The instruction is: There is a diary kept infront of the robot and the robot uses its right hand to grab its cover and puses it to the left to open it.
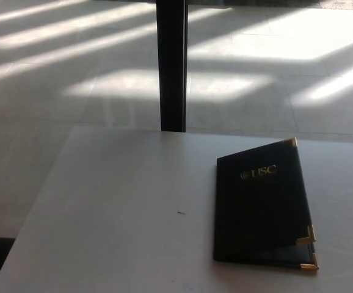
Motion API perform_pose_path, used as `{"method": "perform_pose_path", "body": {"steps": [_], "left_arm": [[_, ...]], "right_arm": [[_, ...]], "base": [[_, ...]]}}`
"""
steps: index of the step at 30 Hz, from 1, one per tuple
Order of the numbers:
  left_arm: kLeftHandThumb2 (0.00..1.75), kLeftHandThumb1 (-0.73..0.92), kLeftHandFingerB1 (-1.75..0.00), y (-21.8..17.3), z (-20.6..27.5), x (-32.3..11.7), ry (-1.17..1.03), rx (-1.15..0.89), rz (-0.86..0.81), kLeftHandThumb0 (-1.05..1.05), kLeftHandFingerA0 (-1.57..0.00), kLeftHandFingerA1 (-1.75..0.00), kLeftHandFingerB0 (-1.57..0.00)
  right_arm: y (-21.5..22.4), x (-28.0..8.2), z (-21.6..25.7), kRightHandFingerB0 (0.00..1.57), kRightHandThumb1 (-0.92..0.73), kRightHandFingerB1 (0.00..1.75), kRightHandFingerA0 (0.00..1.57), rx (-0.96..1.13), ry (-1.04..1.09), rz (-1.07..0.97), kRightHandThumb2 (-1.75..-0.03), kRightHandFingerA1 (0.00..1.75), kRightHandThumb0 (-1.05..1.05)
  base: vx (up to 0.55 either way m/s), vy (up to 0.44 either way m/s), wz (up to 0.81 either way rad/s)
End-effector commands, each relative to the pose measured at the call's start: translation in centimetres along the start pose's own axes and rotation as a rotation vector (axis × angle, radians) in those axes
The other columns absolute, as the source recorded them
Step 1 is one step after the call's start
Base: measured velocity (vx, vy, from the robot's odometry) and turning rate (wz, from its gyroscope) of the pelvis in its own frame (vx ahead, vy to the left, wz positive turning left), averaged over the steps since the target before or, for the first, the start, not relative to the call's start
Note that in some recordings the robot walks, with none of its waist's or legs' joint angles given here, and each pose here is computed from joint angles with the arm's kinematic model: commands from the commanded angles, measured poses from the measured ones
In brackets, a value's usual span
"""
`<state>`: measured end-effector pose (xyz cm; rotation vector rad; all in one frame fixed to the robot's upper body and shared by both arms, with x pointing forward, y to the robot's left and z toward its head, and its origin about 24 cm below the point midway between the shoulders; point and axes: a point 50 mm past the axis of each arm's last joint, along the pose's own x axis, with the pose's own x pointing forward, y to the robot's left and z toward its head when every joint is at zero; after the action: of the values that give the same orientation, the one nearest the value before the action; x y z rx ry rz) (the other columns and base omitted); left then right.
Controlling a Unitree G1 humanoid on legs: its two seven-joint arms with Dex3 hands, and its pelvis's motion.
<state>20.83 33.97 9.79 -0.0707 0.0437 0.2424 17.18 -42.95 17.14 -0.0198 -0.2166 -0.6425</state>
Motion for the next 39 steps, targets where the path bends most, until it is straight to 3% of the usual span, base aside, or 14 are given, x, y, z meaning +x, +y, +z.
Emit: {"method": "perform_pose_path", "body": {"steps": [1, 16, 17, 19, 21, 27, 28, 31, 32, 33, 34, 35, 37, 39], "left_arm": [[0.63, 0.80, -0.40, -0.9, 0.1, -0.5, 0.018, -0.038, -0.043, -0.65, -0.30, -0.47, -0.29], [0.63, 0.78, -0.40, 0.5, -1.1, -2.0, 0.062, -0.024, -0.021, -0.69, -0.29, -0.47, -0.28], [0.63, 0.79, -0.40, 0.7, -1.1, -2.2, 0.063, -0.014, -0.020, -0.69, -0.30, -0.47, -0.28], [1.03, 0.63, -0.51, 1.0, -1.1, -2.4, 0.067, -0.007, -0.012, -0.74, -0.30, -0.58, -0.23], [1.04, 0.62, -0.51, 1.1, -1.1, -2.5, 0.066, -0.004, -0.010, -0.72, -0.33, -0.59, -0.24], [0.63, 0.77, -0.42, 1.5, -1.1, -2.8, 0.062, -0.016, 0.017, -0.70, -0.41, -0.48, -0.39], [0.63, 0.78, -0.42, 1.5, -1.0, -2.8, 0.061, -0.012, 0.021, -0.71, -0.42, -0.49, -0.39], [0.63, 0.78, -0.42, 1.6, -1.0, -2.9, 0.061, -0.004, 0.017, -0.72, -0.42, -0.49, -0.40], [0.63, 0.77, -0.42, 1.6, -1.0, -2.9, 0.061, 0.001, 0.023, -0.73, -0.43, -0.49, -0.41], [0.63, 0.78, -0.42, 1.7, -1.1, -2.9, 0.063, 0.002, 0.021, -0.73, -0.42, -0.49, -0.41], [0.63, 0.77, -0.42, 1.7, -1.1, -3.0, 0.066, -0.008, 0.022, -0.72, -0.42, -0.49, -0.41], [0.63, 0.76, -0.42, 1.7, -1.1, -3.0, 0.066, -0.010, 0.021, -0.74, -0.41, -0.49, -0.43], [0.62, 0.74, -0.42, 1.7, -1.4, -3.0, 0.067, -0.018, 0.011, -0.74, -0.42, -0.49, -0.43], [1.04, 0.60, -0.53, 1.7, -1.6, -3.0, 0.069, -0.016, 0.012, -0.75, -0.39, -0.60, -0.34]], "right_arm": [[2.7, 1.0, 1.8, 0.51, -0.87, 0.55, 0.52, 0.052, -0.016, 0.058, -0.66, 0.67, -0.96], [13.8, 1.1, -2.4, 0.17, -0.92, 0.31, 0.26, 0.153, 0.124, 0.322, -0.71, 0.43, -0.87], [15.0, 0.8, -3.9, 0.01, -0.51, 0.48, 0.03, 0.207, 0.202, 0.322, -1.12, 0.50, -0.36], [16.1, 0.2, -5.4, 0.00, -0.53, 0.48, 0.03, 0.224, 0.263, 0.333, -1.13, 0.50, -0.36], [17.0, -0.3, -6.8, 0.15, -0.92, 0.31, 0.27, 0.214, 0.314, 0.338, -0.74, 0.45, -0.83], [19.4, -1.7, -9.2, 0.13, -0.92, 0.31, 0.20, 0.249, 0.411, 0.383, -0.73, 0.46, -0.87], [20.4, -2.2, -9.8, 0.00, -0.47, 0.49, 0.03, 0.271, 0.448, 0.393, -1.10, 0.51, -0.37], [21.0, -2.6, -10.1, 0.00, -0.47, 0.49, 0.03, 0.289, 0.467, 0.400, -1.10, 0.51, -0.38], [21.7, -3.0, -10.4, 0.00, -0.77, 0.36, 0.19, 0.309, 0.485, 0.412, -1.16, 0.56, -0.88], [22.0, -3.2, -10.6, 0.08, -0.92, 0.30, 0.15, 0.311, 0.489, 0.416, -0.72, 0.45, -0.88], [22.2, -3.3, -10.7, 0.03, -0.76, 0.37, 0.13, 0.313, 0.498, 0.399, -1.12, 0.53, -0.87], [22.3, -3.4, -10.8, 0.07, -0.92, 0.29, 0.17, 0.322, 0.505, 0.386, -0.76, 0.45, -0.90], [22.2, -3.5, -11.1, 0.03, -0.75, 0.37, 0.13, 0.345, 0.518, 0.355, -1.13, 0.52, -0.89], [22.3, -3.8, -11.2, 0.05, -0.92, 0.27, 0.12, 0.352, 0.525, 0.361, -0.75, 0.43, -0.92]], "base": [[0.00, 0.000, 0.00], [0.00, 0.000, 0.00], [0.00, 0.000, 0.00], [0.00, 0.000, 0.00], [0.00, 0.000, 0.00], [0.00, 0.000, 0.00], [0.00, 0.000, 0.00], [0.00, 0.000, 0.00], [0.00, 0.000, 0.00], [0.00, 0.000, 0.00], [0.00, 0.000, 0.00], [0.00, 0.000, 0.00], [0.00, 0.000, 0.00], [0.00, 0.000, 0.00]]}}
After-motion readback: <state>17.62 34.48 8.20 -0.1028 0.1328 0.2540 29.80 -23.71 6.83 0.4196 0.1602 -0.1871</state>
